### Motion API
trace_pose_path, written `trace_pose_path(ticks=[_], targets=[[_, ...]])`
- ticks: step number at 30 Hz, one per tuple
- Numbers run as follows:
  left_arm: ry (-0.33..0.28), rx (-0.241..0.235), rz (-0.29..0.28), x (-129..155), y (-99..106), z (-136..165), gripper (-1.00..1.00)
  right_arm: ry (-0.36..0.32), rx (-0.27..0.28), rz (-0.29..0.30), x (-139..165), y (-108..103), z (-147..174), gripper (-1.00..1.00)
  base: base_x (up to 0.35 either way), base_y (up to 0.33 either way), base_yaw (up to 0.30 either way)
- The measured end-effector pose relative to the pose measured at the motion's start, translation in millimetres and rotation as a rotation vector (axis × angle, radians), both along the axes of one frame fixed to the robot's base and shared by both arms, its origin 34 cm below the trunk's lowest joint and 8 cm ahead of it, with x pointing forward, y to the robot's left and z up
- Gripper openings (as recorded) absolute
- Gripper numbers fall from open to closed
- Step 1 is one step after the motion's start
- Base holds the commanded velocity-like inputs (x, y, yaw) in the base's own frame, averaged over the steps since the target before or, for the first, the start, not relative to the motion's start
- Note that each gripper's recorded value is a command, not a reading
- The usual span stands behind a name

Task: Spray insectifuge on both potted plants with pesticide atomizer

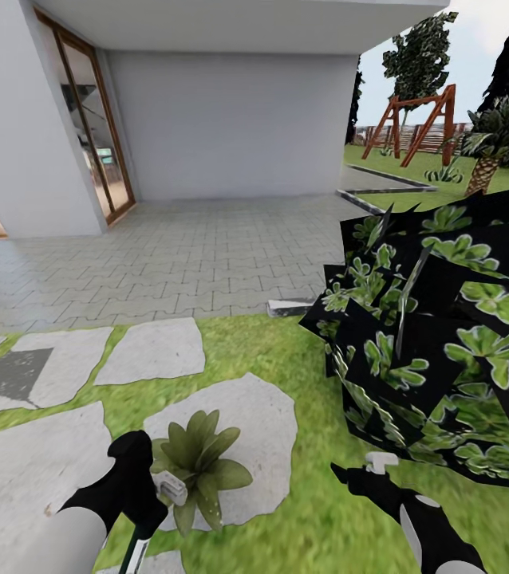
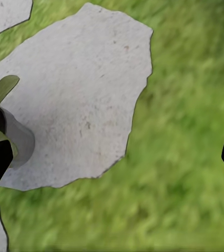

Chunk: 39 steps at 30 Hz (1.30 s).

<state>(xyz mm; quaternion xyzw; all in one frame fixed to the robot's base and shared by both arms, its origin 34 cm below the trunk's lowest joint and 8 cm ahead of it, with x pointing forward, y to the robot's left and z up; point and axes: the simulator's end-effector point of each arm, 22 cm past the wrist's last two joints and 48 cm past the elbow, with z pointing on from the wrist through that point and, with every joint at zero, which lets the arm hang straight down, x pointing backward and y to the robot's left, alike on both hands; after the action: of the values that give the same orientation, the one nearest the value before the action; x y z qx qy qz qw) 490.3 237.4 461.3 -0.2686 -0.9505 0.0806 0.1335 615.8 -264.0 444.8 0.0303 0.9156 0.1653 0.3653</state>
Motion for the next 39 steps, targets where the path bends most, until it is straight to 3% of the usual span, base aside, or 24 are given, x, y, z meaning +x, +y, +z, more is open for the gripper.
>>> trace_pose_path(ticks=[11,23,26,28,30,39], targets=[[0.0,0.0,-0.002,0,-1,0,-1.0,0.002,0.001,-0.001,-1,0,0,1.0,0.204,0.0,-0.007],[0.003,0.0,-0.002,-1,-1,-1,-1.0,0.002,0.0,0.0,-1,0,-1,1.0,0.017,0.0,-0.16],[0.003,0.023,-0.014,-1,5,-1,-1.0,0.002,0.0,0.0,-1,0,-1,1.0,0.011,0.0,-0.006],[0.004,0.097,-0.049,-2,22,-1,-1.0,0.001,0.0,0.0,-1,0,-1,1.0,0.118,0.0,-0.001],[0.005,0.113,-0.057,-2,26,-1,-1.0,0.001,0.0,0.0,-1,0,0,1.0,0.167,0.0,0.0],[0.003,0.123,-0.067,-1,25,-1,-1.0,0.002,0.0,0.0,-1,0,-1,1.0,0.058,0.0,0.0]])
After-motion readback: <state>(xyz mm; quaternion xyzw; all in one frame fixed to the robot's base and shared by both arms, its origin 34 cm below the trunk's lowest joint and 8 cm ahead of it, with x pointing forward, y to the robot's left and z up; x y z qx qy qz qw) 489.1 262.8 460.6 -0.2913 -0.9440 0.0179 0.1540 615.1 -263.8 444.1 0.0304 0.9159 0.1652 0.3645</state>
